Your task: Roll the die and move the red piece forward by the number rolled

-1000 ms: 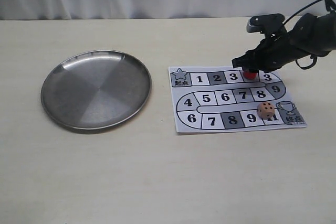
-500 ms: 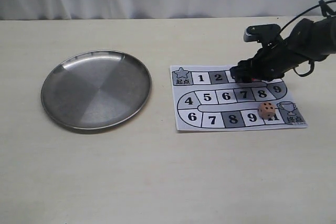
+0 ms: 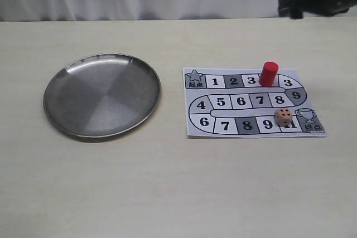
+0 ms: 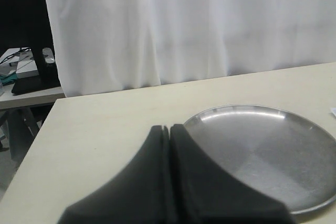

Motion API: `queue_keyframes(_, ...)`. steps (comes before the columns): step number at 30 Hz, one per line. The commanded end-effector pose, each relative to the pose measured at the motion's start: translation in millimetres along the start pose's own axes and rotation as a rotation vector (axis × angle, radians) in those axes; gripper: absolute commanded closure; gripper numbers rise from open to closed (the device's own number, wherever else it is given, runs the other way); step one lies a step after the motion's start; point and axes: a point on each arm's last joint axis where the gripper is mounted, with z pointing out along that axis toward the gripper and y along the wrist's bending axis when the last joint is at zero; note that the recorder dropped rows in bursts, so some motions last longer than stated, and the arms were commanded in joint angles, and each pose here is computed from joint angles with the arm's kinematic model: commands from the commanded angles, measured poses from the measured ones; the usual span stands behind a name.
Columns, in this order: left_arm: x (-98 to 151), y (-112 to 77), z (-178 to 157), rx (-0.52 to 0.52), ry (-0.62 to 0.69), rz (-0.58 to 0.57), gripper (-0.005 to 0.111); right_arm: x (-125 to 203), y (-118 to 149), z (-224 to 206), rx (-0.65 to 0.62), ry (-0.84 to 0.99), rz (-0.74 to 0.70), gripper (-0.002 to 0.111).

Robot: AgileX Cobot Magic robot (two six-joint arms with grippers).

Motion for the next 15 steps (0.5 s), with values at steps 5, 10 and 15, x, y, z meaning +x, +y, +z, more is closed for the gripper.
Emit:
queue_keyframes(5, 0, 0.1, 0, -0.002, -0.010, -0.002, 0.107, 6, -13, -85, 0.059, -0.130, 0.082, 0.104)
queue_keyframes(10, 0, 0.1, 0, -0.002, -0.010, -0.002, 0.107, 40, -6, -111, 0.120, -0.263, 0.156, 0.104)
queue_keyframes(15, 0, 0.1, 0, -0.002, -0.010, -0.002, 0.107, 91, 3, -136, 0.195, -0.356, 0.208, 0.104)
